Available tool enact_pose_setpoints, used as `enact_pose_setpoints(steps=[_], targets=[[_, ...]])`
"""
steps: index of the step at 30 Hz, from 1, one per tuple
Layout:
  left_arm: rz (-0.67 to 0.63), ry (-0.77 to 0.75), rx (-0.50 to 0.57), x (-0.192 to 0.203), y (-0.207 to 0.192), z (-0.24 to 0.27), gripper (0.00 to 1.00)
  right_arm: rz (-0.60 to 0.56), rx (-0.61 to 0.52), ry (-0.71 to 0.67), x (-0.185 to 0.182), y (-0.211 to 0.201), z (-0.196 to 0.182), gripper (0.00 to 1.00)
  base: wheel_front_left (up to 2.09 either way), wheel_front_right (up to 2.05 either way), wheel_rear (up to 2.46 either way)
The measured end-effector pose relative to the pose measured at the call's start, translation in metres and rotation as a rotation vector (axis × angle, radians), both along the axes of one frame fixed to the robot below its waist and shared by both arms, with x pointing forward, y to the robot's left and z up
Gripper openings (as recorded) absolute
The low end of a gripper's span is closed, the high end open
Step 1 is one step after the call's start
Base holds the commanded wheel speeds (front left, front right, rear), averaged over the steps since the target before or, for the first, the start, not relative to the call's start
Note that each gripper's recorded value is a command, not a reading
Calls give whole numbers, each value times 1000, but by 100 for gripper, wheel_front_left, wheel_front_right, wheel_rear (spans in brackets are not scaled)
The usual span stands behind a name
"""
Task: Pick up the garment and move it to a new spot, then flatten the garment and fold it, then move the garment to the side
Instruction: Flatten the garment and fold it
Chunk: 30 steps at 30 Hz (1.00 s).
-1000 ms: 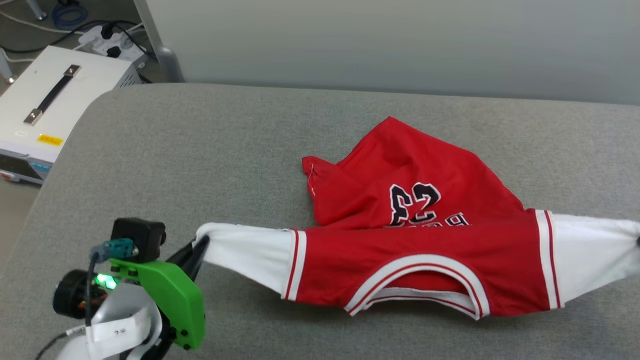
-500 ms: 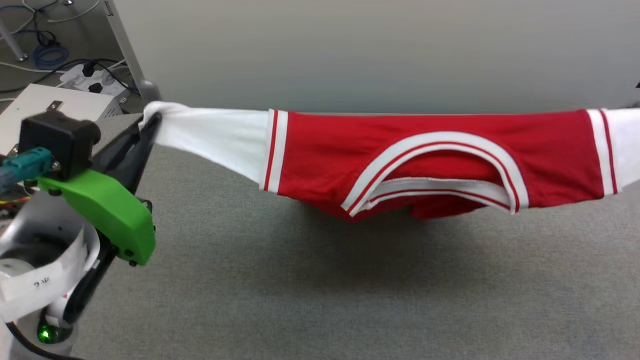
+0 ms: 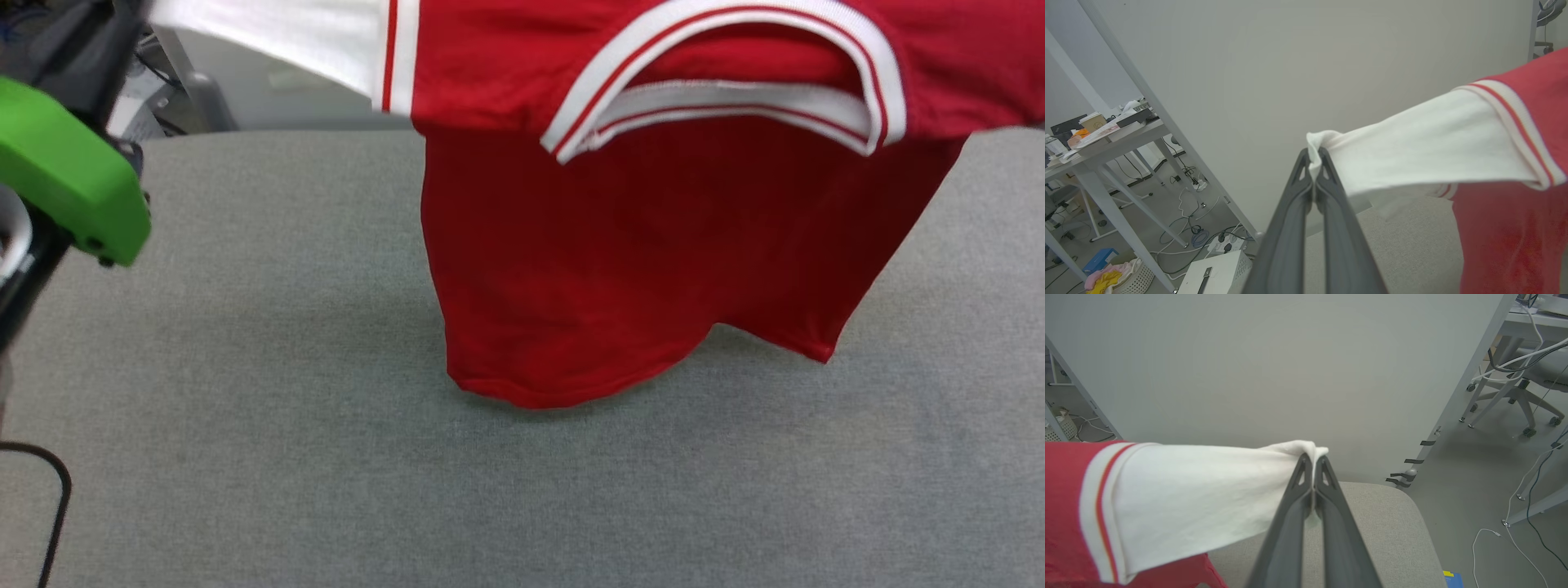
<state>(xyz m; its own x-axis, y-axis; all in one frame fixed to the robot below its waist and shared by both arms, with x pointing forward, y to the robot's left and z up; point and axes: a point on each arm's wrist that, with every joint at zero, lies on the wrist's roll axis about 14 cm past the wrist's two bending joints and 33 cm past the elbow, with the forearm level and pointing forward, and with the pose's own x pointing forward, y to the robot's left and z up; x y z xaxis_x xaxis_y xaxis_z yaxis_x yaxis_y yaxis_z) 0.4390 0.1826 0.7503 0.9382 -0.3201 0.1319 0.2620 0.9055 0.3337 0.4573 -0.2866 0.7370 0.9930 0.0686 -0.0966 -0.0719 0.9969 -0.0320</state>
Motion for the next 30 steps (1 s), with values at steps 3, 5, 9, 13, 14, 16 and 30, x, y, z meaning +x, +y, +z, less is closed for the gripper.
enact_pose_setpoints(steps=[3, 5, 9, 13, 14, 16, 30], targets=[[-1, -12, 26, 24, 0, 8, 0, -13, -22, -51, 23, -2, 14, 0, 0, 0, 0], [1, -23, 32, 42, 0, 13, 0, -19, -32, -79, 39, -3, 20, 0, 0, 0, 0], [12, -44, 50, 80, 2, 21, 0, -34, -64, -137, 77, -2, 29, 0, 0, 0, 0], [27, -85, 61, 121, 3, 30, 0, -63, -87, -197, 116, -6, 35, 0, 0, 0, 0], [30, -102, 57, 132, 4, 33, 0, -69, -88, -209, 126, -6, 36, 0, 0, 0, 0], [38, -138, 53, 151, 4, 39, 0, -77, -93, -228, 145, -7, 36, 0, 0, 0, 0], [48, -170, -11, 268, 1, -41, 0, -60, -107, -192, 256, 15, -60, 0, 0, 0, 0]])
